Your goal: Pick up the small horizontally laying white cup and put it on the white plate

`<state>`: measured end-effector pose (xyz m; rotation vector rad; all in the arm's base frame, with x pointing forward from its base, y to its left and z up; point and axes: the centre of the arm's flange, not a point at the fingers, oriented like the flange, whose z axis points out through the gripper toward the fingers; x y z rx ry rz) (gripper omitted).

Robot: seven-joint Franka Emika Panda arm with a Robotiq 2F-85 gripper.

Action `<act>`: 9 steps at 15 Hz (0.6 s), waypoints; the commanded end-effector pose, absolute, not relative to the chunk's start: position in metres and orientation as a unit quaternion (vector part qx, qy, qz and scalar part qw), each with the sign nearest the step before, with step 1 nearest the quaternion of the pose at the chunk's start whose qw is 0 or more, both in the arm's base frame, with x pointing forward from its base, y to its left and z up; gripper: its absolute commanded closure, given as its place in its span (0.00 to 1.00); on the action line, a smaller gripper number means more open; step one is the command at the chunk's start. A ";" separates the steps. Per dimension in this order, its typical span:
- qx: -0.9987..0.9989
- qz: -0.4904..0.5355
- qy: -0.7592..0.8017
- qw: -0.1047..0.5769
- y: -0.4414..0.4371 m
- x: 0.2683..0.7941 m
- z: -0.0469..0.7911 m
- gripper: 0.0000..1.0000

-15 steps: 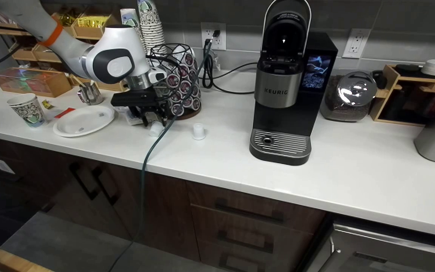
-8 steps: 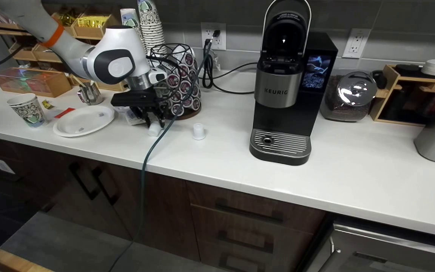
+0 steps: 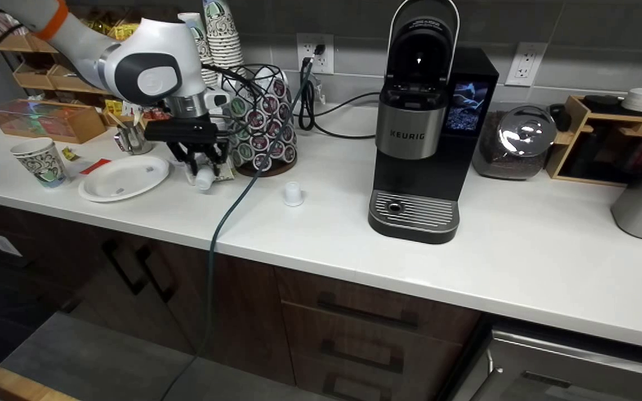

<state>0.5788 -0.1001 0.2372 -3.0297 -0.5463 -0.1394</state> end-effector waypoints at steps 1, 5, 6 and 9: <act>-0.964 -0.050 -0.243 0.094 -0.090 0.535 0.280 0.71; -0.934 -0.071 -0.316 0.152 -0.048 0.538 0.293 0.71; -0.925 -0.073 -0.332 0.168 -0.033 0.542 0.295 0.71; -0.906 -0.061 -0.372 0.195 0.004 0.545 0.294 0.71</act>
